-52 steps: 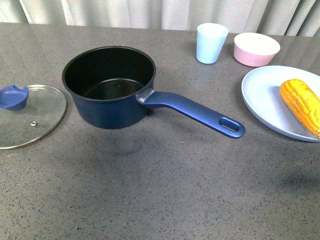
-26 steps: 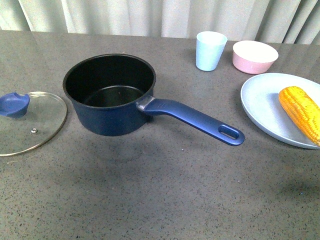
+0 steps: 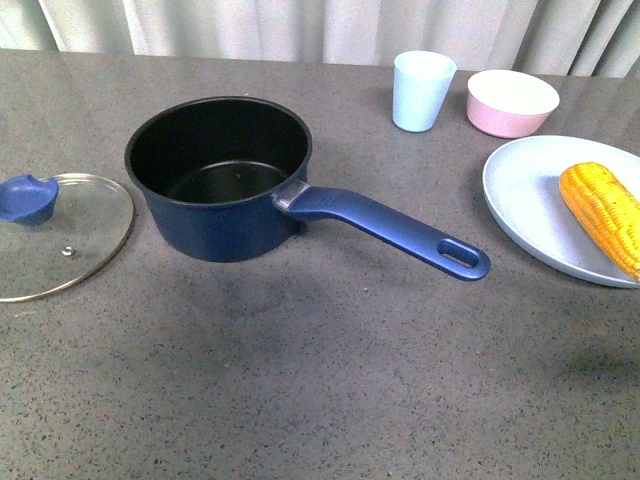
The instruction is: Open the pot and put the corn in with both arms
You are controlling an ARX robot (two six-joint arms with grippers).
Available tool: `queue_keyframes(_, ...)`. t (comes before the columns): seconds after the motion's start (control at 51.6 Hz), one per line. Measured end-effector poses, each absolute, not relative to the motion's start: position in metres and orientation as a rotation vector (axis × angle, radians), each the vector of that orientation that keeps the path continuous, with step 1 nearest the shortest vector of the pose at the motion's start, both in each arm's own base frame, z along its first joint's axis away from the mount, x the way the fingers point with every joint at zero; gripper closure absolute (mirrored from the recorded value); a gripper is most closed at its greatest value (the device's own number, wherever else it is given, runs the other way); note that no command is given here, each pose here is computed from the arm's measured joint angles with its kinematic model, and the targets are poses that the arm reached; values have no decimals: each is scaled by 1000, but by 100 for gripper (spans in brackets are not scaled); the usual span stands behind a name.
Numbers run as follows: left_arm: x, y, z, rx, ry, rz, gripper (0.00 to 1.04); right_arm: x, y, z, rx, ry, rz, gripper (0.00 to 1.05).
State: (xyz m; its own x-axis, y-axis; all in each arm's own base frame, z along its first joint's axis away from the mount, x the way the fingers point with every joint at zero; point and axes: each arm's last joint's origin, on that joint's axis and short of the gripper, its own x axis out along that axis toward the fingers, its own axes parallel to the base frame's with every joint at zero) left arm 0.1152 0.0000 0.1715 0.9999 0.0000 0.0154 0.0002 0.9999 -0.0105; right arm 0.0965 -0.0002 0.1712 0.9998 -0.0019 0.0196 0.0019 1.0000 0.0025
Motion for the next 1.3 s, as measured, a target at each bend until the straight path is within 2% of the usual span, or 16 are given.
queue_keyframes(0.427,98,0,168,-10,-4,0,103,97,0,171,2,-20,-2,9)
queue_keyframes(0.873,98,0,167,-11,1,0,101,97,0,171,2,-20,-2,9)
queue_keyframes(1.086,98,0,167,-10,1,0,66,97,0,171,2,-20,-2,9)
queue_keyframes(1.222,98,0,167,-10,1,0,34,97,0,171,2,-20,-2,9)
queue_keyframes(1.3,98,0,167,-10,1,0,20,97,0,171,2,-20,-2,9)
